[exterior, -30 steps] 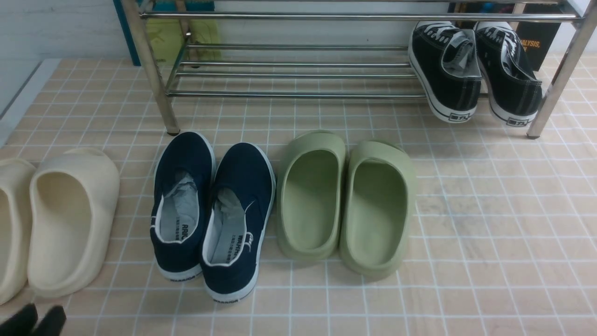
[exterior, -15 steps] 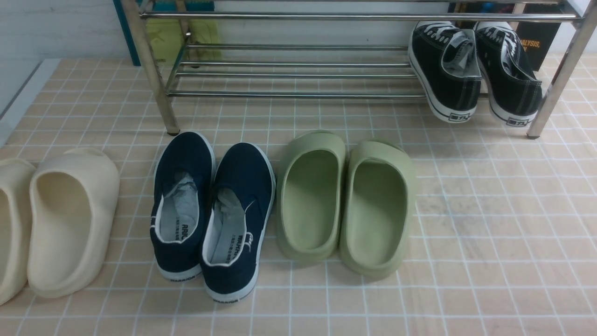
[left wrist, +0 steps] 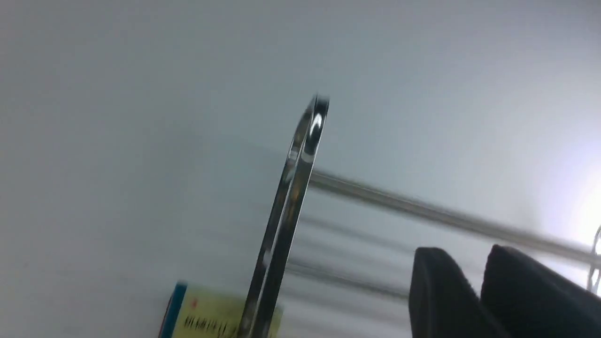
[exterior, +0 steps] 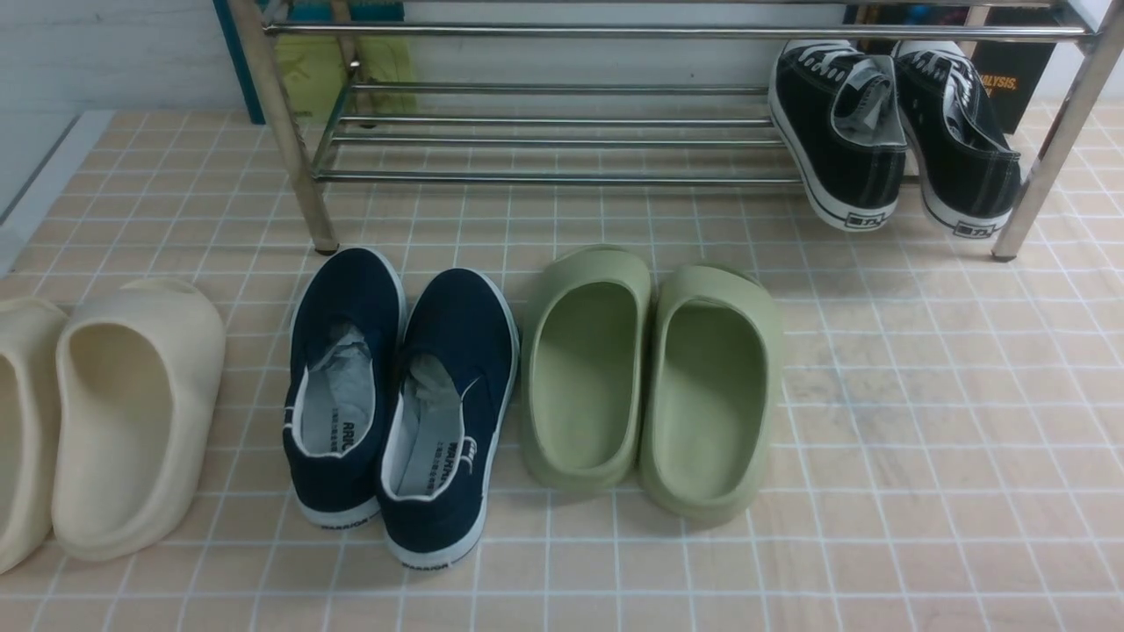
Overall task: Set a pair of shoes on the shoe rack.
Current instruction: Use the left arm to grab the shoe closest to it, then use the left arm to put a shoe into the shoe rack
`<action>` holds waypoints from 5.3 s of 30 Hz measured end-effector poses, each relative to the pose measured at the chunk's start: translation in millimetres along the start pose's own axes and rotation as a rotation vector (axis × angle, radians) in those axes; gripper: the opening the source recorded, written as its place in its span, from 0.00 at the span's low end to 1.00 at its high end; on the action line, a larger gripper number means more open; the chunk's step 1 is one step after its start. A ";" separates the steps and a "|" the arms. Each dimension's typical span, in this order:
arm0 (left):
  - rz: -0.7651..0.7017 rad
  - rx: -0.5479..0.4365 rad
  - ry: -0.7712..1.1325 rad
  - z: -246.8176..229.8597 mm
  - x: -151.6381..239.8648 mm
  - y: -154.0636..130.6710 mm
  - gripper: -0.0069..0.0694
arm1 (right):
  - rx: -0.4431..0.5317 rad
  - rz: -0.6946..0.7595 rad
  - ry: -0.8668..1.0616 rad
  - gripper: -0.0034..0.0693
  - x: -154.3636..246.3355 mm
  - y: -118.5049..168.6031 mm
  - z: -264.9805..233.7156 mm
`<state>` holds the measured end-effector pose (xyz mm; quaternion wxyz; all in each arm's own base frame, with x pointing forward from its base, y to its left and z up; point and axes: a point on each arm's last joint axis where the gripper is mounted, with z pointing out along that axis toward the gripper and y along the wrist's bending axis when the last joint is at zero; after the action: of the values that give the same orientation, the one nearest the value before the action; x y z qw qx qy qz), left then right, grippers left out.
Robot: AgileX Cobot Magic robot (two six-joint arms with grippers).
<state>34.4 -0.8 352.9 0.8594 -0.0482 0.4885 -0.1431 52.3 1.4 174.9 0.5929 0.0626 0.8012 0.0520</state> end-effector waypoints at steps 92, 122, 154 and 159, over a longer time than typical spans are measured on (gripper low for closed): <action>0.034 -0.127 1.592 337.5 307.9 37.3 0.14 | 0.000 0.000 -0.001 0.37 -0.2 0.0 -0.1; 0.182 -0.169 1.200 369.8 335.6 15.1 0.43 | 0.000 0.000 -0.001 0.37 -0.2 0.0 -0.1; 0.235 -0.090 1.510 341.0 315.0 8.4 0.09 | 0.000 0.000 -0.001 0.37 -0.2 0.0 -0.1; 0.222 -0.089 1.448 346.6 314.1 7.4 0.09 | 0.000 0.000 -0.001 0.37 -0.2 0.0 -0.1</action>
<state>483.0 -105.5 271.4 0.3280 0.0735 0.9413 -0.0311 52.3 1.4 175.1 0.5931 0.0626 0.8010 0.0520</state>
